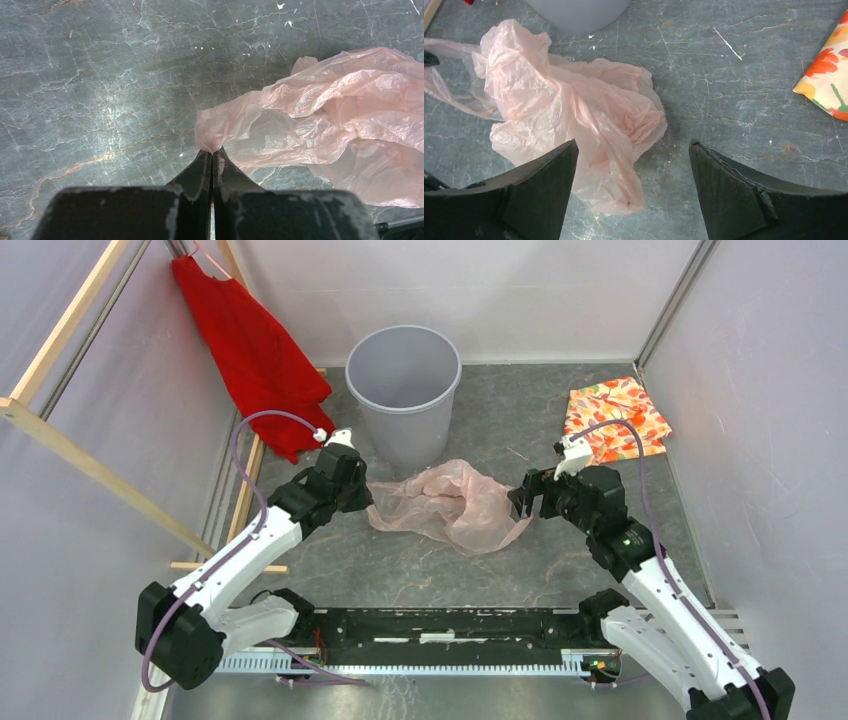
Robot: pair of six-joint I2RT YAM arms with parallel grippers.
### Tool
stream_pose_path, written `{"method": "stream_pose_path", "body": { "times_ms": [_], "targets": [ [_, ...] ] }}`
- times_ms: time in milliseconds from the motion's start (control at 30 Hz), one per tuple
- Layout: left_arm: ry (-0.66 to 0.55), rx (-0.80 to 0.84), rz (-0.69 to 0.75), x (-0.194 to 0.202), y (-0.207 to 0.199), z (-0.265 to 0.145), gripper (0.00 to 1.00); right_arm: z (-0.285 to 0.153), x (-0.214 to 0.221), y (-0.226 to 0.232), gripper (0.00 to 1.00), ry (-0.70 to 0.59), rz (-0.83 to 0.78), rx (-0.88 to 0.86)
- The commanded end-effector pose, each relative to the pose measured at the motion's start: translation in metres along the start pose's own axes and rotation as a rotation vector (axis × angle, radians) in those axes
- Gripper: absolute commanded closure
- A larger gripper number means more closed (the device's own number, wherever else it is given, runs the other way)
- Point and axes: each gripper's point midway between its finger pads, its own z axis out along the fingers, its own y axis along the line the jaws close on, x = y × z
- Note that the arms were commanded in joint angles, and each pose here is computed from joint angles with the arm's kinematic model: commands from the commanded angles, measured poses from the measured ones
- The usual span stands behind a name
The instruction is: Put the trash bags into the trash bin
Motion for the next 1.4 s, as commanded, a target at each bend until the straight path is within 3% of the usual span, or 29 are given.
{"method": "stream_pose_path", "body": {
  "times_ms": [0,233,467,533,667,800,900,1000,1133,1200,1233,1300,1367],
  "targets": [
    [0.001,0.020,0.044,-0.005,-0.002,-0.003,0.98,-0.001,0.010,0.007,0.13,0.014,-0.049,-0.064],
    [0.015,0.022,0.038,-0.004,-0.002,0.001,0.98,0.008,0.043,0.012,0.24,0.081,-0.024,-0.119],
    [0.023,0.082,0.067,-0.008,-0.014,-0.002,0.98,0.019,0.036,0.017,0.41,0.049,0.011,-0.134],
    [0.025,0.111,0.076,-0.009,-0.020,-0.005,0.98,0.020,0.029,0.019,0.51,0.040,0.010,-0.136],
    [0.018,0.276,0.094,-0.018,-0.052,-0.021,0.98,0.017,0.003,0.023,0.82,0.003,0.005,-0.110],
    [-0.041,0.554,0.132,-0.045,-0.109,-0.069,0.98,0.002,-0.047,0.005,1.00,-0.041,0.007,0.060],
    [-0.128,0.730,0.152,-0.073,-0.149,-0.115,0.98,-0.021,-0.106,0.002,1.00,-0.137,0.002,0.146],
    [-0.265,0.861,0.162,-0.122,-0.193,-0.159,0.98,-0.062,-0.206,0.015,1.00,-0.338,-0.049,0.180],
    [-0.489,1.030,0.205,-0.203,-0.265,-0.239,0.98,-0.173,-0.366,0.061,1.00,-0.705,-0.087,0.111],
    [-0.610,1.081,0.242,-0.221,-0.292,-0.283,0.98,-0.221,-0.397,0.079,1.00,-0.845,-0.092,0.041],
    [-0.630,1.077,0.258,-0.220,-0.301,-0.288,0.98,-0.226,-0.395,0.081,1.00,-0.855,-0.094,0.025],
    [-0.567,1.000,0.302,-0.198,-0.309,-0.255,0.98,-0.194,-0.357,0.071,1.00,-0.755,-0.099,0.036],
    [-0.420,0.831,0.355,-0.146,-0.300,-0.171,0.98,-0.101,-0.242,0.037,1.00,-0.483,-0.080,0.083]
  ]
}}
